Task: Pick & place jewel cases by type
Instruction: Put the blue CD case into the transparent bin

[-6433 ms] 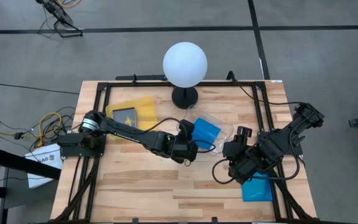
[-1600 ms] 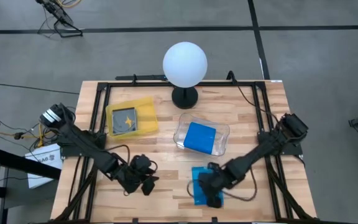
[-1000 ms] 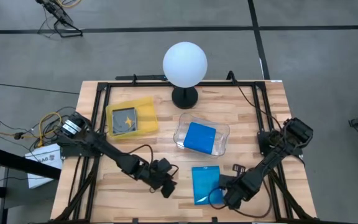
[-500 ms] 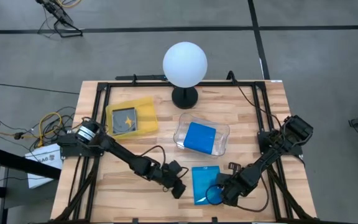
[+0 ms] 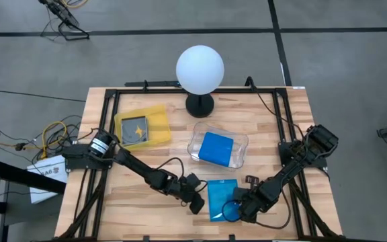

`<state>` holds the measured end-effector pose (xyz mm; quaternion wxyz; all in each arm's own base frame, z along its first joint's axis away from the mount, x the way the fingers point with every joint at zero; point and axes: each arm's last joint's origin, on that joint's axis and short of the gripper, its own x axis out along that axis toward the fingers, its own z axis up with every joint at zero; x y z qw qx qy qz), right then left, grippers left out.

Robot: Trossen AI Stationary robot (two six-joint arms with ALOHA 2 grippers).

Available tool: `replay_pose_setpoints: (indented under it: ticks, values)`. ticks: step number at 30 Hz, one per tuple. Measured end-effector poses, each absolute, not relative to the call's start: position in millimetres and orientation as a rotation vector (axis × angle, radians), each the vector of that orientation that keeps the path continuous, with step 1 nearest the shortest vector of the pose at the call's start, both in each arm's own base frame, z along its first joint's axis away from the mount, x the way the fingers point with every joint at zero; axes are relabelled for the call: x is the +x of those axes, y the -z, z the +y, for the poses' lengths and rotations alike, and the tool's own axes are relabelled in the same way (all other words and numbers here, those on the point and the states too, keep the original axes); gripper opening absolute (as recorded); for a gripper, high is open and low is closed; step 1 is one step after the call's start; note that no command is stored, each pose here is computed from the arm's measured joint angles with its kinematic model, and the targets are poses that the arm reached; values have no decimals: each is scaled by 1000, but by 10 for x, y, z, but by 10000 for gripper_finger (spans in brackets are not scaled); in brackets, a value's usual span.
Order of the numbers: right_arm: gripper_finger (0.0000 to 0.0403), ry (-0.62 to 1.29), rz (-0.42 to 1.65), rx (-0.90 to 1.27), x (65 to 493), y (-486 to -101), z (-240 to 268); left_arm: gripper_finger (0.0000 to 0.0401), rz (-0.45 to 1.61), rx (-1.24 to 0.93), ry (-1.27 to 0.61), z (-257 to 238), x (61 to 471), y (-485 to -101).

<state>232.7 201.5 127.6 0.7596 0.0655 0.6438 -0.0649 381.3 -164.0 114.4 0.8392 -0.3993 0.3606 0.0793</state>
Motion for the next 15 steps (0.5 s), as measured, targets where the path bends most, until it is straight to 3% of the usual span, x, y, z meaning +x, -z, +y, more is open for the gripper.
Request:
replay_pose_setpoints:
  ticks: [15]
  values:
    - [0, 124, 1360, 151, 2387, -1275, 2007, 176, 743, -829, -158, -1637, 3825, -1143]
